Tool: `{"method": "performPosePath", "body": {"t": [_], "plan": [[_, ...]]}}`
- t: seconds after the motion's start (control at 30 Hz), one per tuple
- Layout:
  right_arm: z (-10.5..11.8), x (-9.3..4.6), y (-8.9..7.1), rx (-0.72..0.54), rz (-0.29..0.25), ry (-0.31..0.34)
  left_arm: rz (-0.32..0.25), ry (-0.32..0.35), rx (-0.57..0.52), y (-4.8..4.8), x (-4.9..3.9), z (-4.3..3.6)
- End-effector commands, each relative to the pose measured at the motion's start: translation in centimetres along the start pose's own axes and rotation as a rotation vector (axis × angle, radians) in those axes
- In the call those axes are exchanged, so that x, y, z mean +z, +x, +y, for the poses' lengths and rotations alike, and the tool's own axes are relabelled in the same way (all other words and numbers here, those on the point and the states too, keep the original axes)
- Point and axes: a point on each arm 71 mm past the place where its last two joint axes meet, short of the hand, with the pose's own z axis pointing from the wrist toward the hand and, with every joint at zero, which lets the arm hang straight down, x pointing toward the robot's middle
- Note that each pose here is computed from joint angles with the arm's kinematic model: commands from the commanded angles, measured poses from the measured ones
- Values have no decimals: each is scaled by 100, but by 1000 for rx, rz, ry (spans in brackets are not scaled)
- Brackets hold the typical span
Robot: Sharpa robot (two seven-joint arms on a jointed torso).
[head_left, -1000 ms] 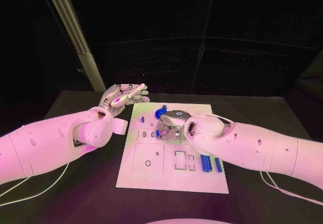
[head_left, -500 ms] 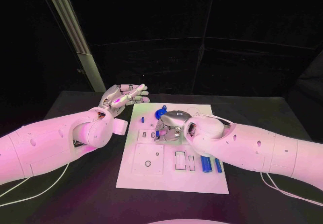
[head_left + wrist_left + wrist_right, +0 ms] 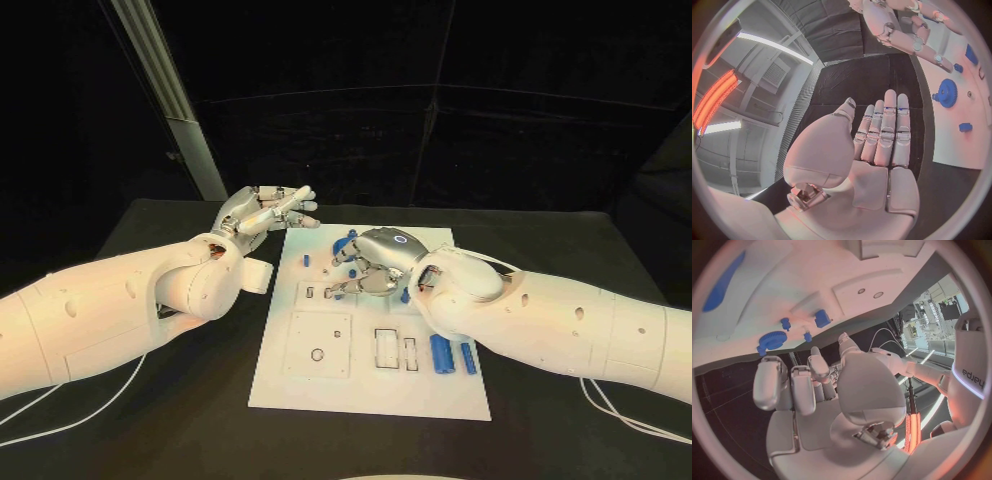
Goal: Assemble the parts on the task board
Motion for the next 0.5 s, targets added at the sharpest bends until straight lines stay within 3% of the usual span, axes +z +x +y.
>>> {"method": "performPosePath", "body": {"t": [0.03,0.13,0.23,0.33,0.43,0.5], "plan": [[31,-81,-174,179,-92,-141,37,-35,72,-8,-1,17],[-17,-146,-273,306,-75,-142,100,-79,139,-9,-1,52],[-90,-210,-373,427,15,-119,159,-151,221,-7,2,114],[-183,-274,-501,503,91,-90,226,-282,269,7,4,188],[-282,-342,-620,566,102,-57,290,-406,323,27,13,225],[-392,-372,-743,603,82,-16,344,-501,393,38,28,231]]}}
